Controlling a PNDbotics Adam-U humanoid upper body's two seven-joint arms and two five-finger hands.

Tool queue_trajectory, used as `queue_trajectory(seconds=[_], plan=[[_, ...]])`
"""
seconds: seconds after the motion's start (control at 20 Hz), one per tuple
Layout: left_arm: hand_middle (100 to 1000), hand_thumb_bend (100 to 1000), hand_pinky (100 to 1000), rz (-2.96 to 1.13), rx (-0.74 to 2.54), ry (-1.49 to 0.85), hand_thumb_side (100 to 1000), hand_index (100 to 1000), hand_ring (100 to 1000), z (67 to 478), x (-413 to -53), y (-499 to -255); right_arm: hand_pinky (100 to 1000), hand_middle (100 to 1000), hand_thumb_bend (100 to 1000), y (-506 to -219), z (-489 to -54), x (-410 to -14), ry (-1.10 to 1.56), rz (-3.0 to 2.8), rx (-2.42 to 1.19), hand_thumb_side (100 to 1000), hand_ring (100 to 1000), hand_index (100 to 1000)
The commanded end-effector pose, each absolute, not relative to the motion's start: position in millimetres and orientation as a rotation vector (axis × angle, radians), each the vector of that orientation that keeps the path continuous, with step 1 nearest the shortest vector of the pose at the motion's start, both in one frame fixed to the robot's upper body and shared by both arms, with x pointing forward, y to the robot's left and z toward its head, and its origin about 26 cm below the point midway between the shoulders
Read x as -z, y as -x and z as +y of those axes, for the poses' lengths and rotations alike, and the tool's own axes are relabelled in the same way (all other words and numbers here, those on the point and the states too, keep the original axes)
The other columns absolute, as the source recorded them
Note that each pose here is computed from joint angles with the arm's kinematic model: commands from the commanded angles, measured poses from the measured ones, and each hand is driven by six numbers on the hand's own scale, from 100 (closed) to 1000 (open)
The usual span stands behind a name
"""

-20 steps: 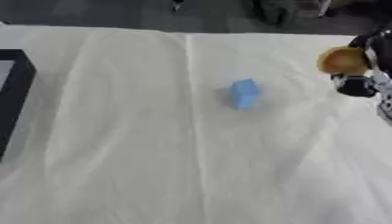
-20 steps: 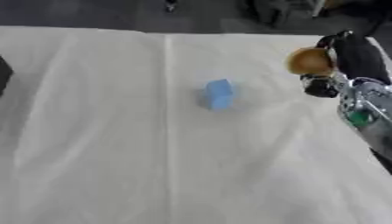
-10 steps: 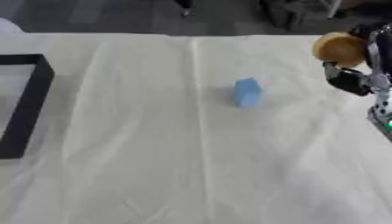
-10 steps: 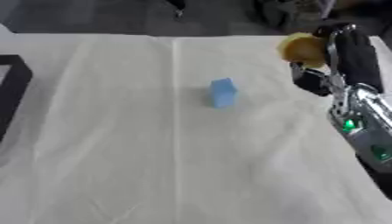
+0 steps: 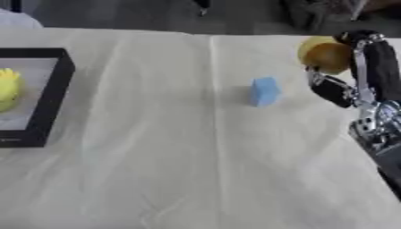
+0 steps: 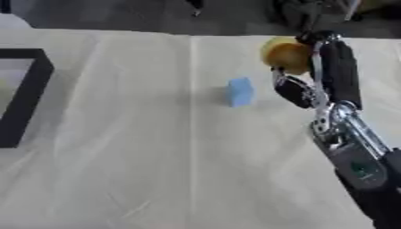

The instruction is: Pick up the objects with one hand, pass them to the other hand, and then place them into the box on the other side of the table.

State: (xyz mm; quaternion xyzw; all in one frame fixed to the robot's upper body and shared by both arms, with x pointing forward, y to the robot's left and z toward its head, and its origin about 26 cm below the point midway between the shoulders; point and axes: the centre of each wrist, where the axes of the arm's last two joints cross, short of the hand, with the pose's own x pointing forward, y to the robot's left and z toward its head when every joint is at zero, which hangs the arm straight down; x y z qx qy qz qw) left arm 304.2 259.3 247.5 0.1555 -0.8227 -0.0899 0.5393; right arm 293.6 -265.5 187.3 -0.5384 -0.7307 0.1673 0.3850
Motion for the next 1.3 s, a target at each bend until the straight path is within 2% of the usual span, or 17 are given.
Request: queue_trajectory(seconds=[0.05,0.45,0.9,1.3], plan=[[704,514,967,-1.960,0.323,-0.402,748,872,487,259,-269,-301,421,362,119,-291,-245,-186,1.362,-1.923,-0.411,100,558,438],[721,517,960,-1.868,0.670,-0.394,699,881,521,239,-301,-301,430,364,100,-289,-206,-180,1.259,-2.018,-0.341,100,551,441],[746,515,951,-1.757,1.037,-0.331,673,885,576,195,-320,-297,430,369,100,-289,-182,-188,1.251,-2.097,-0.322,100,549,445],[800,563,974,-1.573,1.206,-0.366,552,940,671,147,-317,-288,468,375,109,-287,-171,-189,1.247,-2.106,-0.444,100,555,450]])
